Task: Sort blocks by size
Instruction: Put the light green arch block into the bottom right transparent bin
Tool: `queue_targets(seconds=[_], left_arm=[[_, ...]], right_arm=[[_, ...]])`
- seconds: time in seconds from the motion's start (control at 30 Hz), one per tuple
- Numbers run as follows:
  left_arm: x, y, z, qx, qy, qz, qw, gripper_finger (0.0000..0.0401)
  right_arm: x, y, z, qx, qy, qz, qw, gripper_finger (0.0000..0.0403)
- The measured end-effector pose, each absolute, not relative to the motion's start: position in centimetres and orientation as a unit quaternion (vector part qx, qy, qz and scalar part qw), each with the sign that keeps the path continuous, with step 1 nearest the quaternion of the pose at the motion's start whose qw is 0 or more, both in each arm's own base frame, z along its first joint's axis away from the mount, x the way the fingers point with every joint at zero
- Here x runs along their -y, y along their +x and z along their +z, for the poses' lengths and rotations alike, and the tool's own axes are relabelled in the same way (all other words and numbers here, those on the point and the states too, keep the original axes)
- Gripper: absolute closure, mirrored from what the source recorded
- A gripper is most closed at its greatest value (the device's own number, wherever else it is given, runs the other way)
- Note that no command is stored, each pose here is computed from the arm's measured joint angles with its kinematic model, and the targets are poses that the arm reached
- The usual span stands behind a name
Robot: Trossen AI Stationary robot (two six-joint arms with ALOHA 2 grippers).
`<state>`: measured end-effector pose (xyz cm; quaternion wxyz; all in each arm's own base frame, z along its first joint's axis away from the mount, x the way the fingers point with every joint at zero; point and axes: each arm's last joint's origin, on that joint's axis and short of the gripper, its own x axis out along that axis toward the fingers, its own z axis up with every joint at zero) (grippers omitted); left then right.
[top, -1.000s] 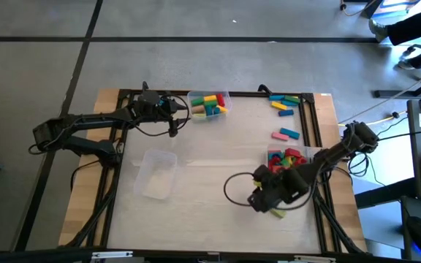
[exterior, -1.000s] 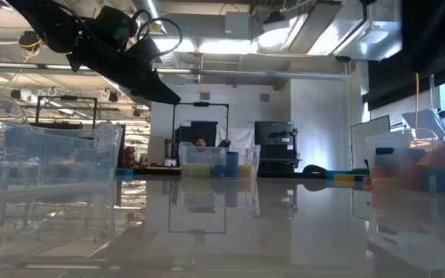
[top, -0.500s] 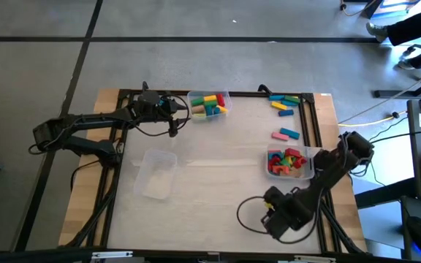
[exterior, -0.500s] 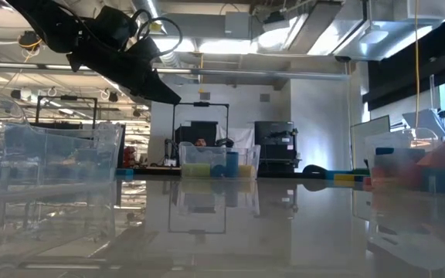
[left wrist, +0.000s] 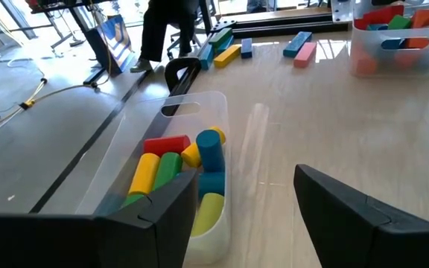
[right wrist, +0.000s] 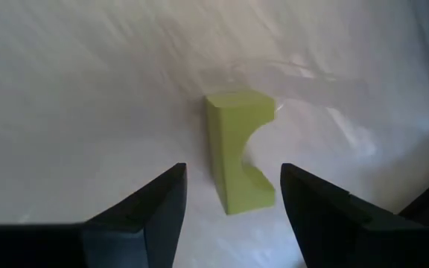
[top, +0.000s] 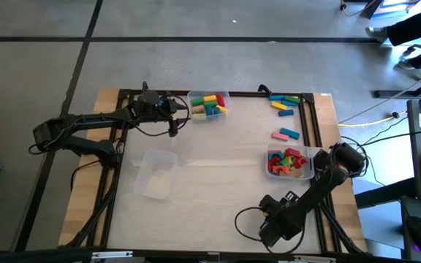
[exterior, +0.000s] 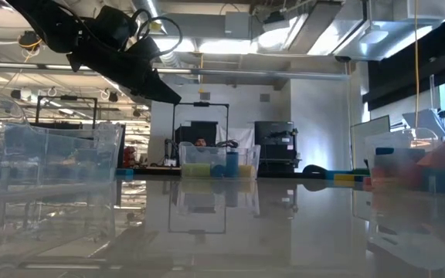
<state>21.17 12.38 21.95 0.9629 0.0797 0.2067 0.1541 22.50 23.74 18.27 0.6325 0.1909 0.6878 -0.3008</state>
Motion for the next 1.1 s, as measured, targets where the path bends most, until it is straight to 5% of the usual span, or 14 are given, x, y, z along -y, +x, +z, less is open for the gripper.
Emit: queue_targets(seconds=[0.43, 0.87, 1.1], left_arm=[[-12.4, 21.2, 22.0, -0.206, 0.08, 0.154, 0.963, 0.0183], [-12.4, 21.2, 22.0, -0.206, 0.08, 0.154, 0.963, 0.0183], [-12.4, 21.2, 22.0, -0.206, 0.08, 0.154, 0.963, 0.0183]], right_arm=[[-23.0, 22.0, 14.2, -0.695, 0.223, -0.304, 0.612, 0.0189], [-22.8, 22.0, 14.0, -0.704, 0.195, -0.281, 0.622, 0.0353], [-21.6, 22.8, 15.9, -0.667, 0.212, -0.287, 0.654, 0.0354]])
